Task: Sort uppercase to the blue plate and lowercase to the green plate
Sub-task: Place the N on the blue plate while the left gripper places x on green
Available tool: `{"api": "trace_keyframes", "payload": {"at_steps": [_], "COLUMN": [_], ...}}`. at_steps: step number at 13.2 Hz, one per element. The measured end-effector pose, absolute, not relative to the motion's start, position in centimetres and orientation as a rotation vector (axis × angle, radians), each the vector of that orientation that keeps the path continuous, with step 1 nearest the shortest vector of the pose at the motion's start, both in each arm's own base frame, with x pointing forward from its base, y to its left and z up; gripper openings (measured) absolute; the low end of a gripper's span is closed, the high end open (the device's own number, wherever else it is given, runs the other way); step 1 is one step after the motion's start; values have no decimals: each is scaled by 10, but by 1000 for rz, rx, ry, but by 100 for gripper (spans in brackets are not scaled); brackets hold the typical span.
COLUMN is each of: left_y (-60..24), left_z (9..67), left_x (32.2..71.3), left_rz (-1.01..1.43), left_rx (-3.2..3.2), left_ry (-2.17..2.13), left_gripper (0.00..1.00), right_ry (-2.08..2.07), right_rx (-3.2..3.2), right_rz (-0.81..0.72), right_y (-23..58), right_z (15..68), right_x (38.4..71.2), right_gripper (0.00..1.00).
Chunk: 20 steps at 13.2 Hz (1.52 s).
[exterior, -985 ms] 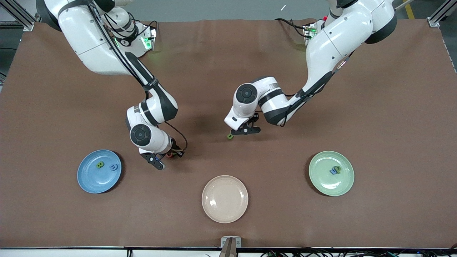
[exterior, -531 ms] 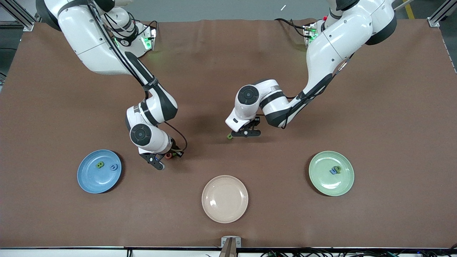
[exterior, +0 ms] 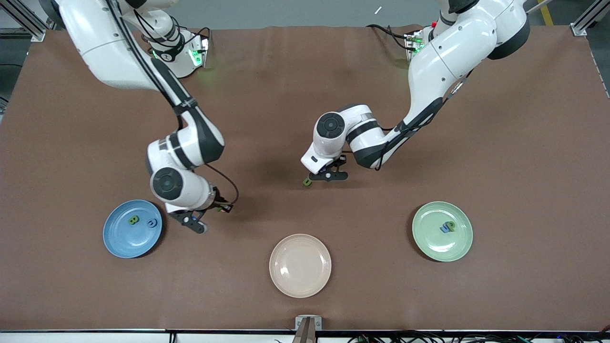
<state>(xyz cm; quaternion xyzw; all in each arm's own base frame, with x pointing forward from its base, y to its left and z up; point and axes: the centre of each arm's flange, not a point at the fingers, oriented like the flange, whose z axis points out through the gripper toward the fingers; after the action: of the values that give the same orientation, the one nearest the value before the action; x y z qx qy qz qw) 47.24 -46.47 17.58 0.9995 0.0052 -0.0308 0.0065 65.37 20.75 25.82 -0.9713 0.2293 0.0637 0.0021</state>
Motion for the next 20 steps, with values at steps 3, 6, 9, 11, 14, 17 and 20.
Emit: {"api": "trace_keyframes", "payload": {"at_steps": [3, 6, 9, 11, 14, 17, 20], "left_y": [-461, -439, -394, -362, -310, -238, -202], "left_z": [177, 193, 229, 248, 259, 260, 261], "left_x": [478, 508, 554, 585, 623, 656, 668], "left_rz": [-87, -28, 74, 130, 167, 175, 196], "left_rx": [3125, 3115, 3102, 3102, 3117, 3130, 3149], "left_ry": [33, 100, 148, 127, 53, 22, 27], "left_gripper": [25, 25, 25, 25, 25, 25, 25], "right_ry": [433, 223, 133, 115, 94, 215, 426], "right_rx": [-3120, -3136, -3163, -3162, -3158, -3150, -3125], "right_rz": [154, 152, 137, 121, 86, 89, 131], "right_y": [79, -15, -34, -29, -19, 28, 110], "right_z": [264, 262, 257, 256, 258, 259, 252], "right_x": [685, 689, 692, 694, 697, 696, 684], "right_gripper": [33, 33, 37, 44, 77, 91, 92]}}
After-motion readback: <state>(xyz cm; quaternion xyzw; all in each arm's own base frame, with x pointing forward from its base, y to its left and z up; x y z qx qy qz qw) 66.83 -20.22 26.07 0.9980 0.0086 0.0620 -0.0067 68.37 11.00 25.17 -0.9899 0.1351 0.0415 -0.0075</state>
